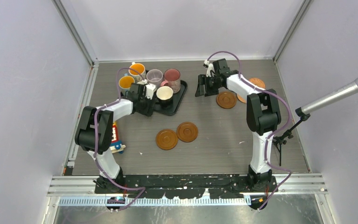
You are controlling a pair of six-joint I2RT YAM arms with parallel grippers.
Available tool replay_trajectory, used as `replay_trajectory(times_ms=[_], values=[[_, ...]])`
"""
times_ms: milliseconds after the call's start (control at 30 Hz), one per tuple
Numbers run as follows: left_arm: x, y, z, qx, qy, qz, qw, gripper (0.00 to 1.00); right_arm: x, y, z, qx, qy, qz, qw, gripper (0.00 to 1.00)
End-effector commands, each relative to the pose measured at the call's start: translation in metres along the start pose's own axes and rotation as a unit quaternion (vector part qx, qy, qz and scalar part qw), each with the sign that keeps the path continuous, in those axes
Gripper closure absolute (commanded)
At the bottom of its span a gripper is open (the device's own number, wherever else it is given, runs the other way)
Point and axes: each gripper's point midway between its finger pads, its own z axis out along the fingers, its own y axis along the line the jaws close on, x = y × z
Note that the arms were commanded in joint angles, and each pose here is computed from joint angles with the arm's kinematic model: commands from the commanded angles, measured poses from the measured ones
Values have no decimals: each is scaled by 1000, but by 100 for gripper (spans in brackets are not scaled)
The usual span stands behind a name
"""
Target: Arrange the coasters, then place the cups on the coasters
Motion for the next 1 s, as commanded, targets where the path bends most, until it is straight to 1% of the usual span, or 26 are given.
replay_trajectory(times_ms=[0,200,467,533,767,967], values=[[-25,2,7,-3,-20,26,999,44,-22,0,-3,1,-26,-3,1000,34],[-30,2,10,1,-1,23,1000,45,-26,-3,-4,3,-30,-3,1000,34],[-34,-4,10,8,1,35,999,45,-24,-4,-3,-4,-26,-1,1000,34],[-37,-5,10,8,1,38,999,44,-21,-2,-1,-10,-24,11,1000,35],[-61,-4,13,13,-10,36,999,44,-10,11,12,-29,-11,50,998,34],[-71,-5,17,11,-9,27,1000,44,-12,10,14,-26,-14,51,998,34]])
